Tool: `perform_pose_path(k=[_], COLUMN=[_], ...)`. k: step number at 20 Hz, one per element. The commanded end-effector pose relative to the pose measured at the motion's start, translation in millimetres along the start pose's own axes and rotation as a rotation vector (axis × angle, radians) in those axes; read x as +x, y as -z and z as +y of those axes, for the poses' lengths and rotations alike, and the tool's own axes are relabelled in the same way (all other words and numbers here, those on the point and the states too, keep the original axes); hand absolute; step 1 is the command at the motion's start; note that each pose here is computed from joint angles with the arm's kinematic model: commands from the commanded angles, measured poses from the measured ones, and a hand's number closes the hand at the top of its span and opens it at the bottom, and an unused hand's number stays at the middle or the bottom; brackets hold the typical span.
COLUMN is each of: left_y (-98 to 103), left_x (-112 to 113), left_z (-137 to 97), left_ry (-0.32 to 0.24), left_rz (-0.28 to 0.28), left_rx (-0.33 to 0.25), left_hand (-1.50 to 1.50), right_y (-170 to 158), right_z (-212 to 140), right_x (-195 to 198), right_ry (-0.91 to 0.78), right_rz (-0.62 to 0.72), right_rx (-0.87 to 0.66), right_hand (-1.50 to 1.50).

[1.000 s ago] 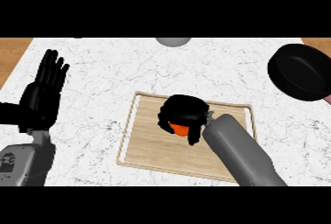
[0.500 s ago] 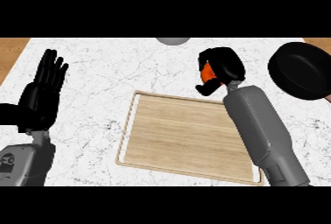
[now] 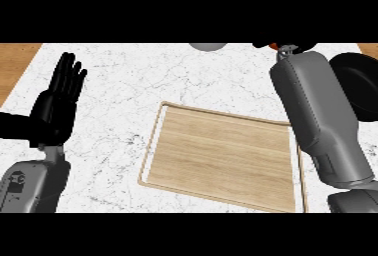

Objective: Pick the squash from the tray and place it in the pot

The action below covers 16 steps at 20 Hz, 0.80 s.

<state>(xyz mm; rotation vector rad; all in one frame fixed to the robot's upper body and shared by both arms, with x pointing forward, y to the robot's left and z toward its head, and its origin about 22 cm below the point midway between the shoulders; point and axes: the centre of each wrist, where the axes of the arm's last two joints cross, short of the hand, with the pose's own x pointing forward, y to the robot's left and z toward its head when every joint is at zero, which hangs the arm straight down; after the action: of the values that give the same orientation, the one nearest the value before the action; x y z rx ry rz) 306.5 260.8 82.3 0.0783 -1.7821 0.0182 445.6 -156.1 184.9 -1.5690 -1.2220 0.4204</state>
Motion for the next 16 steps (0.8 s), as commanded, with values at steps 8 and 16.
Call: perform_pose_path(k=[8,16], left_y=[-2,-1], left_x=[-7,-3], left_z=[-3,-14], left_ry=[-0.011,0.001], left_rz=[0.026,0.031], left_rx=[0.010,0.047], left_hand=[0.00,0.00], right_y=[37,72], right_z=[-28,-18], right_x=[13,-92], right_ry=[-0.108,-0.123], right_rz=[0.352,0.406], right_rx=[-0.212,-0.201], right_hand=[1.50,1.50])
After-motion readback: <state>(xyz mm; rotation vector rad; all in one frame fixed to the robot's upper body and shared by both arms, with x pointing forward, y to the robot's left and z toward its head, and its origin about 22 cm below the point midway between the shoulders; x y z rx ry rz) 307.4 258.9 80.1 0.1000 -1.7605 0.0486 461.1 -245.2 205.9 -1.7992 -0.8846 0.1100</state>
